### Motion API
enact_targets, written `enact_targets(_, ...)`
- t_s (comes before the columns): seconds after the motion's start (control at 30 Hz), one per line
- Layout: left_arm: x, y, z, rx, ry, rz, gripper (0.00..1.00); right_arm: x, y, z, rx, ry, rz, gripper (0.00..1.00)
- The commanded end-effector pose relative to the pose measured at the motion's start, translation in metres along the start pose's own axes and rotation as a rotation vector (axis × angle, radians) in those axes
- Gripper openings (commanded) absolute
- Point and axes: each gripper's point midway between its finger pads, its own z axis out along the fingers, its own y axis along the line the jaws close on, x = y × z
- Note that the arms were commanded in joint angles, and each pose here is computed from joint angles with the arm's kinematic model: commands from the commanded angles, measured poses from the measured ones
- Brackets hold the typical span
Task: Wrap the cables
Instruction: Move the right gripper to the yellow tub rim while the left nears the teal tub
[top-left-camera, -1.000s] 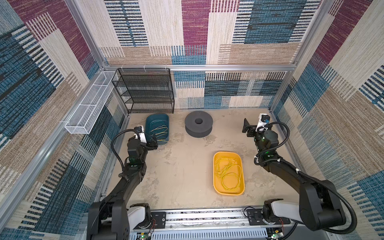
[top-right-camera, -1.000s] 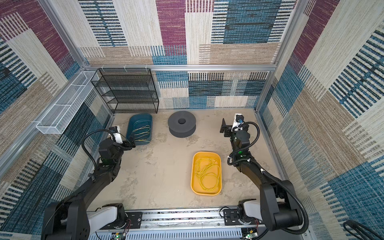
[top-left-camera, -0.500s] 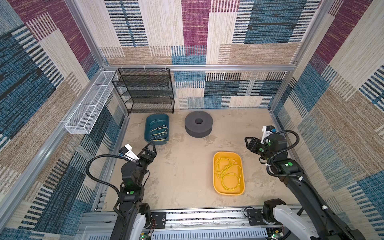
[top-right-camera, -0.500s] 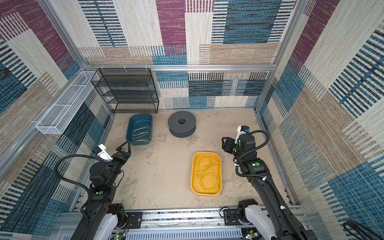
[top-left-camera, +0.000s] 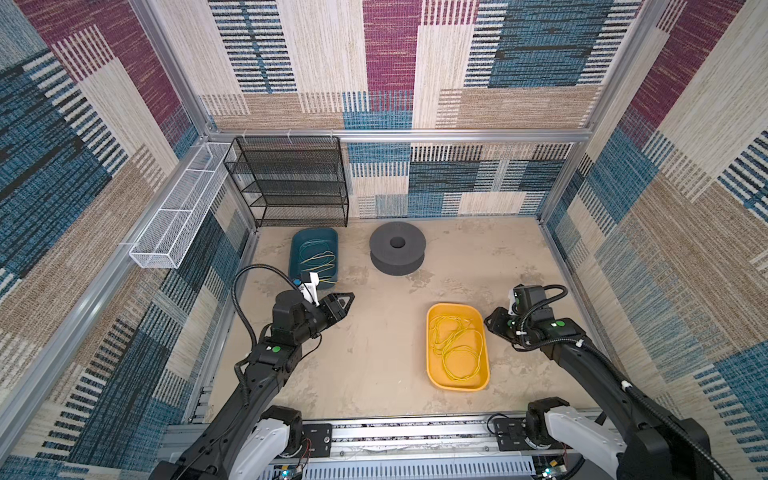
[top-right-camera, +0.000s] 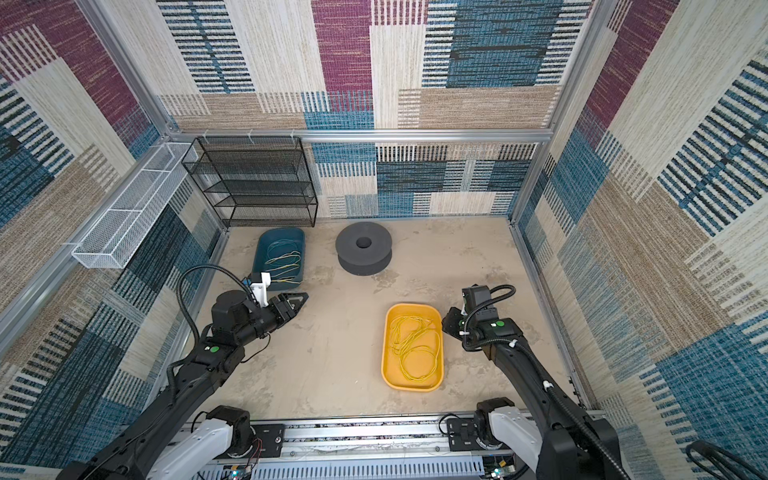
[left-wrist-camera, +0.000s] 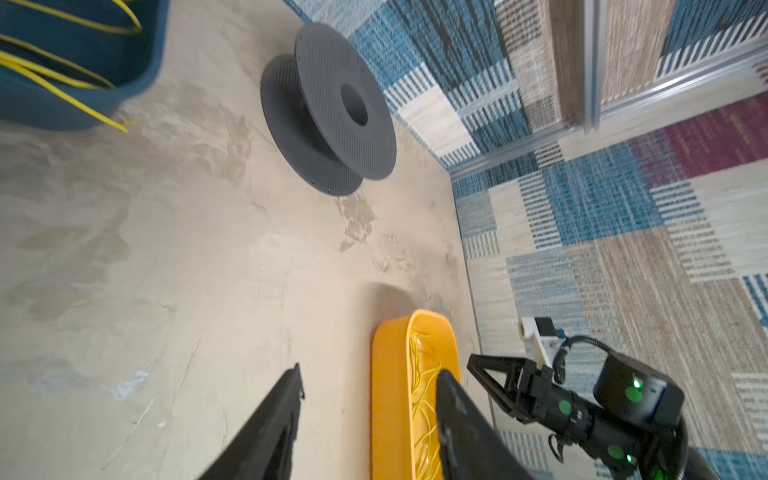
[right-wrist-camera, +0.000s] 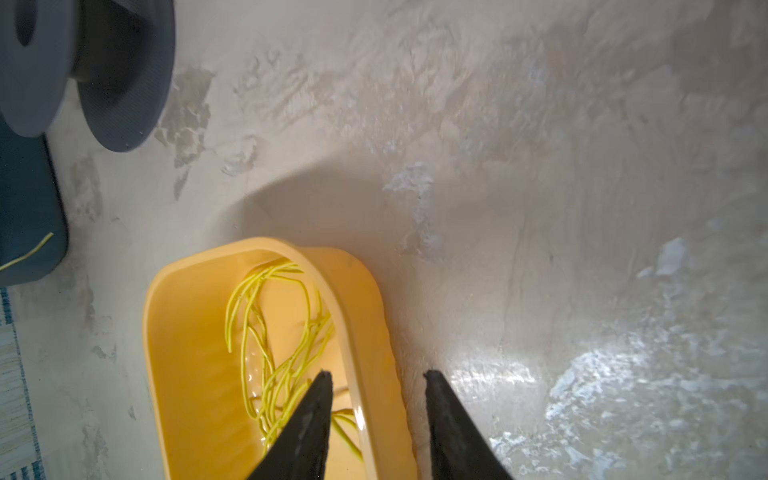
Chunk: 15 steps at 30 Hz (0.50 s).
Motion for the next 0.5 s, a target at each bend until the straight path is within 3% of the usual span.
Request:
enact_targets(0.0,0.008,-0.01,0.007,0.027,0.053,0.057,0.54,-0.011,0.007,0.002,-0.02,-0.033,-0.026,0.39)
enact_targets(0.47,0.02,-0.007,0.012,0.021,0.092,0.066,0.53,-0.014,0.011,0.02,-0.011,0.009,-0.087,0.34)
